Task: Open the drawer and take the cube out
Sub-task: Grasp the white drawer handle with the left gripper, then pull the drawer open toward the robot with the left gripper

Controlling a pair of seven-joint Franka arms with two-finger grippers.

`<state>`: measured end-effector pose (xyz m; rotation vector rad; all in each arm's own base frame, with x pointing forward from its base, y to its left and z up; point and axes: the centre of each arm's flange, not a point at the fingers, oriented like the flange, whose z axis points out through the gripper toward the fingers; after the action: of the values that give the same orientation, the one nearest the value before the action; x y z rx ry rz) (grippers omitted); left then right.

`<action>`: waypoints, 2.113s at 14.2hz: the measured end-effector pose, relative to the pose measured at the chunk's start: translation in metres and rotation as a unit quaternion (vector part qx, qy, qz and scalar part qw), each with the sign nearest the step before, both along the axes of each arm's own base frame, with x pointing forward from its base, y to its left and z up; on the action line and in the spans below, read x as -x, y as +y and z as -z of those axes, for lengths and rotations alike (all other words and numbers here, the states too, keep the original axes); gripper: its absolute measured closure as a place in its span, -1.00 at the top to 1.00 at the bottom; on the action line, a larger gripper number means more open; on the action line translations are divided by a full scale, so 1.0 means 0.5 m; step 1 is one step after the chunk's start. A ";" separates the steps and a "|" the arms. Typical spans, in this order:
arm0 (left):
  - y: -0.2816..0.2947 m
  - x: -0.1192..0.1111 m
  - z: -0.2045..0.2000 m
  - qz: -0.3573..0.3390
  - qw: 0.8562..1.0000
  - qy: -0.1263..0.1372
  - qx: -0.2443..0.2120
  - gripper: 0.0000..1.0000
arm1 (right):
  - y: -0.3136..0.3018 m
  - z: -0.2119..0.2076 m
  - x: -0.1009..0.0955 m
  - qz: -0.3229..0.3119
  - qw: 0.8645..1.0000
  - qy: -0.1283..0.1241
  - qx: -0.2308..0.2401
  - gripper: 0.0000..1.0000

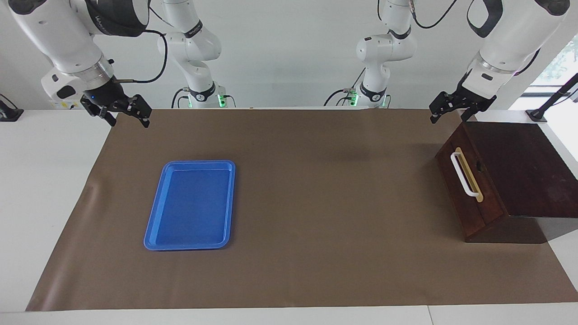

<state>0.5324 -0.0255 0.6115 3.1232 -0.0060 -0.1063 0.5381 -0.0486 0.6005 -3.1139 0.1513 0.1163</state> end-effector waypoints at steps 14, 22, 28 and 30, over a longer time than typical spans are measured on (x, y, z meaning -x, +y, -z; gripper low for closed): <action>-0.033 -0.065 0.218 0.087 0.985 -0.063 -0.135 1.00 | -0.034 0.003 0.007 0.015 1.000 0.008 -0.001 1.00; 0.034 -0.140 0.381 0.111 0.976 -0.089 -0.163 1.00 | -0.032 0.010 0.008 0.009 1.000 0.012 -0.002 1.00; 0.052 -0.128 0.420 0.111 0.977 -0.093 -0.157 1.00 | -0.032 0.012 0.009 0.009 1.000 0.012 -0.002 1.00; 0.048 -0.121 0.439 0.115 0.977 -0.091 -0.154 1.00 | -0.032 0.011 0.009 0.009 1.000 0.012 -0.002 1.00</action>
<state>0.5929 -0.0014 0.3923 3.4145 -0.3916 0.1970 0.5338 -0.0646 0.5948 -3.1076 0.1783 0.1542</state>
